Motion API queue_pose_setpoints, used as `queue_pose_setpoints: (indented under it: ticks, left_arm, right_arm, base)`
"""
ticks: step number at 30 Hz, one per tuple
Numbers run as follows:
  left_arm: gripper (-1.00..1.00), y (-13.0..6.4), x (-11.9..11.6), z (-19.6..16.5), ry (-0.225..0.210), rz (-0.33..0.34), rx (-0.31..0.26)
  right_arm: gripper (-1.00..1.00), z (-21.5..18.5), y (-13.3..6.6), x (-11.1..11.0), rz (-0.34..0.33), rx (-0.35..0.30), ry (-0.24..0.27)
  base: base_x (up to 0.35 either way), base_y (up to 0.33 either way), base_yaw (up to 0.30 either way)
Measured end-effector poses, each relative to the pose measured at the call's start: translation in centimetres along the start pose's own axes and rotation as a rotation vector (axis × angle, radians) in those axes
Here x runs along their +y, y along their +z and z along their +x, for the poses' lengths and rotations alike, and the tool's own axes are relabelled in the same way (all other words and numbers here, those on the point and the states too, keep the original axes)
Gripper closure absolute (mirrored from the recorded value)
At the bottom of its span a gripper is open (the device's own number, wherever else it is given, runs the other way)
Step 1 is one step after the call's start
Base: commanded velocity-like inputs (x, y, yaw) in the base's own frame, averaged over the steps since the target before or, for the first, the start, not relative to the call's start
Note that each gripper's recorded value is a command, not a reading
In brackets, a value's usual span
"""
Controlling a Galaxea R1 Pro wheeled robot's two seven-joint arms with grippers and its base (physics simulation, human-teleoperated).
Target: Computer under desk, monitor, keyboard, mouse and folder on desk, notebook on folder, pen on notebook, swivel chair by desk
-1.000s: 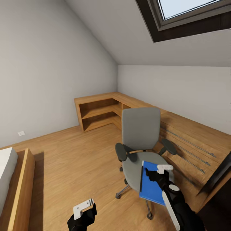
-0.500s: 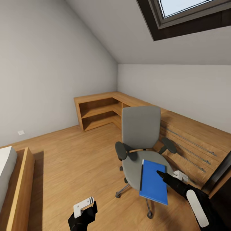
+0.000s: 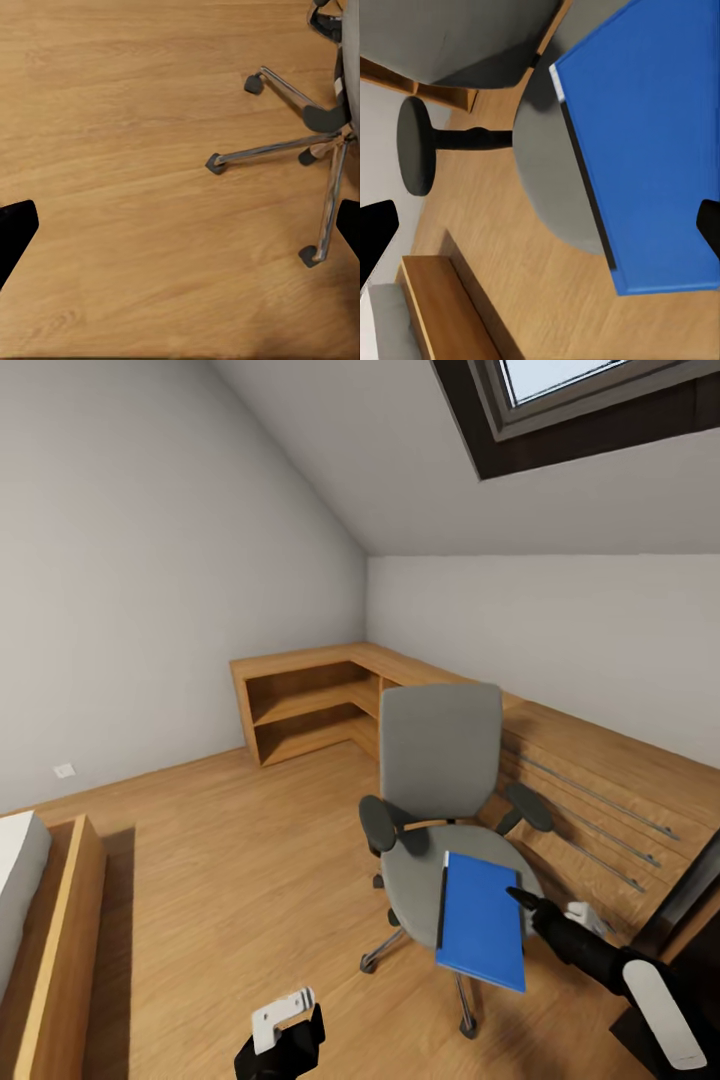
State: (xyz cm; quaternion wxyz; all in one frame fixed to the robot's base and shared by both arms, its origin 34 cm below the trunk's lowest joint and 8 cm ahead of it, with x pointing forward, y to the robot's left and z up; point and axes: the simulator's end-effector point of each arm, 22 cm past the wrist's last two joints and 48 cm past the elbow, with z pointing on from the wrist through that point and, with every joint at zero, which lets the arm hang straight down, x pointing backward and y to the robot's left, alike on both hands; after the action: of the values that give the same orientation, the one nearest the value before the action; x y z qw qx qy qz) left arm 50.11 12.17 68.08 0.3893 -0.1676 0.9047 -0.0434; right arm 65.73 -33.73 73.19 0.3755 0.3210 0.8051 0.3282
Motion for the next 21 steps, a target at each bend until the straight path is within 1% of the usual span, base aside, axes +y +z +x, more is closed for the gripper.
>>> queue_pose_setpoints:
  ticks: [3,6,12,15,20,21]
  left_arm:
    - [-1.00,0.4,-0.1,1.0,0.011,0.004,0.010]
    - [-1.00,0.7,0.0,1.3,0.014,0.006,0.008]
    - [-1.00,1.4,0.9,0.8,-0.005,-0.005,-0.015]
    - [-1.00,1.8,1.3,1.0,-0.013,-0.013,-0.018]
    - [-1.00,2.5,1.7,1.6,-0.017,-0.019,-0.018]
    - [-1.00,2.7,2.1,1.5,-0.017,-0.024,-0.021]
  right_arm:
    - [-1.00,-0.1,0.1,-0.5,-0.006,-0.010,0.004]
    - [-1.00,0.0,0.3,-0.9,-0.006,-0.013,0.001]
    - [-1.00,0.4,0.7,-1.6,-0.017,-0.011,-0.004]
    - [-1.00,0.6,0.9,-1.9,-0.023,-0.010,-0.006]
    - [-1.00,-1.0,0.0,-3.2,-0.028,-0.027,-0.006]
    - [-1.00,-2.4,-0.7,-3.7,-0.034,-0.051,0.001]
  base:
    - [0.000,0.000,0.000]
    - [0.000,0.000,0.000]
    - [0.000,0.000,0.000]
    - [0.000,0.000,0.000]
    - [0.000,0.000,0.000]
    - [0.000,0.000,0.000]
